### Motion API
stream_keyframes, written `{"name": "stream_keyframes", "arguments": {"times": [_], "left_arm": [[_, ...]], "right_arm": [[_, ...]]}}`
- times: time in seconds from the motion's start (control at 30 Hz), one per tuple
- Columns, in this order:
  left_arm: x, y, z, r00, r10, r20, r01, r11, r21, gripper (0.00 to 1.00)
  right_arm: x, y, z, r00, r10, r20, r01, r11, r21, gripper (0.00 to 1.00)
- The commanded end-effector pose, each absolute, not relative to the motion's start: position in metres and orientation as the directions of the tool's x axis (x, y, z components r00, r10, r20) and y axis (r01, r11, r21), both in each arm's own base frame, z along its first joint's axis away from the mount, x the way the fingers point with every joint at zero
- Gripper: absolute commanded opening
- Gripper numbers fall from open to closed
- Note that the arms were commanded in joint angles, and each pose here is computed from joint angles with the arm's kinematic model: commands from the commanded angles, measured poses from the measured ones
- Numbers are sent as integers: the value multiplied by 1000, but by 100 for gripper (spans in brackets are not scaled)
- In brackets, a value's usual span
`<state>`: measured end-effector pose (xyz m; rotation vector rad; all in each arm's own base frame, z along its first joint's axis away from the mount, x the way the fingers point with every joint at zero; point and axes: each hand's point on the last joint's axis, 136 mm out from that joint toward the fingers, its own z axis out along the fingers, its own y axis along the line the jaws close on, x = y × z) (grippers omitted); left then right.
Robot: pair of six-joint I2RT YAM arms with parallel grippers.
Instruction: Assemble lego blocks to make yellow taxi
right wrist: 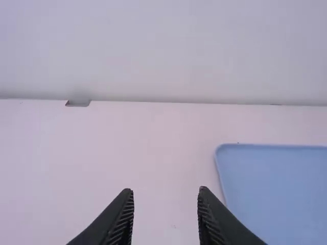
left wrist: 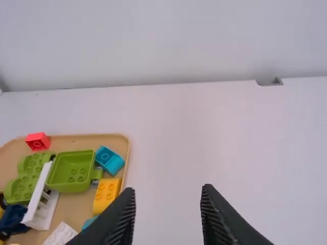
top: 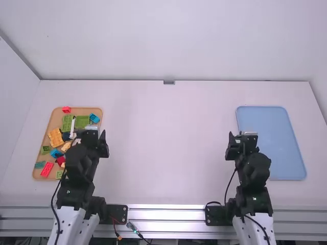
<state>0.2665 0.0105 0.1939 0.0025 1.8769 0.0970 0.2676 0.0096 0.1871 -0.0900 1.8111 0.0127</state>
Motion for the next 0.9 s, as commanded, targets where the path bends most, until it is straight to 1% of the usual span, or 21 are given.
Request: {"name": "stream_keyframes", "arguments": {"times": [0.0, 0.37, 0.4, 0.43, 0.47, 0.57, 0.63, 0.7, 0.77, 0.87], "left_arm": [[274, 16, 214, -300, 73, -951, -77, 992, 100, 39], [311, 30, 242, -393, 113, -912, -139, 974, 180, 61], [317, 38, 247, -402, 102, -910, -177, 966, 187, 64], [318, 39, 248, -404, 100, -909, -183, 965, 187, 65], [323, 48, 252, -408, 79, -909, -228, 956, 186, 67], [333, 60, 257, -424, 78, -902, -252, 947, 200, 72], [345, 73, 258, -450, 89, -889, -252, 942, 221, 76], [349, 89, 259, -454, 38, -890, -304, 933, 195, 79], [351, 117, 255, -461, -53, -886, -400, 904, 154, 83], [350, 149, 244, -488, -132, -863, -484, 863, 142, 87]], "right_arm": [[274, 10, 210, -213, -65, -975, -75, 996, -50, 40], [309, 14, 236, -259, -98, -961, -114, 991, -70, 61], [316, 15, 238, -267, -103, -958, -120, 990, -73, 64], [316, 15, 239, -268, -104, -958, -120, 990, -73, 65], [322, 16, 241, -275, -108, -955, -126, 989, -76, 68], [331, 16, 244, -286, -114, -952, -133, 988, -78, 72], [341, 17, 246, -298, -121, -947, -141, 987, -82, 77], [347, 18, 247, -304, -126, -944, -148, 985, -84, 79], [355, 18, 249, -311, -131, -941, -153, 984, -86, 83], [364, 18, 252, -312, -136, -940, -159, 983, -90, 87]]}}
